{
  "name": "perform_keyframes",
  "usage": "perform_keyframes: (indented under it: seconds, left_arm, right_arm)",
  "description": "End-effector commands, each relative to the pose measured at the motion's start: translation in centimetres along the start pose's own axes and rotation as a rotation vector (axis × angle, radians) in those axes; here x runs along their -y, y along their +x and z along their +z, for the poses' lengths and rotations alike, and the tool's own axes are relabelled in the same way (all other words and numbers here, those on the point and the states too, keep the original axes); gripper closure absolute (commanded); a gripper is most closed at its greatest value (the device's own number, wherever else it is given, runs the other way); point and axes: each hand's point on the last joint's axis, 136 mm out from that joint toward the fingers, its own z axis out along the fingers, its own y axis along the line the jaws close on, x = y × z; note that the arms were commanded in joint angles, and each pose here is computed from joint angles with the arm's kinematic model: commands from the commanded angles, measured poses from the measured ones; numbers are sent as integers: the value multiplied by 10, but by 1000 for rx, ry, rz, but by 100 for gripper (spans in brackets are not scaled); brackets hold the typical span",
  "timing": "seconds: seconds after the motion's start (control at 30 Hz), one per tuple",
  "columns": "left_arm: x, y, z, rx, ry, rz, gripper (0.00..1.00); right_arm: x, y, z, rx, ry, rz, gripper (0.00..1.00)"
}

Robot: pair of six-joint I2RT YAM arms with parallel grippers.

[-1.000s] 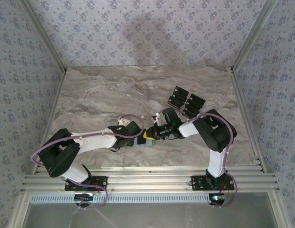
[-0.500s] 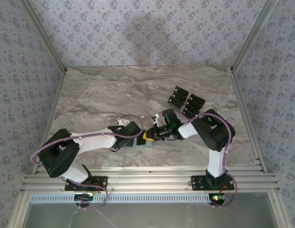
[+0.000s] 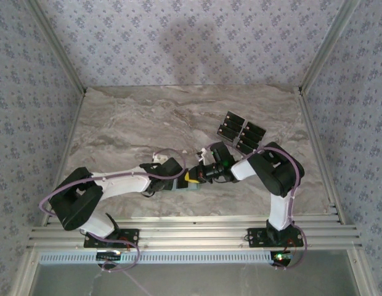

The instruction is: Put the credit cards into the card holder

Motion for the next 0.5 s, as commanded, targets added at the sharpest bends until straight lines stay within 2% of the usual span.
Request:
perform_keyframes:
  seconds: [0.0, 0.47]
  left_arm:
    - [-10, 14, 2, -36, -36, 25, 8]
    - [-11, 13, 2, -32, -37, 24, 8]
  right_arm:
    - [10, 8, 2, -1, 28, 35, 100]
    - [15, 12, 1, 4, 31, 83, 100]
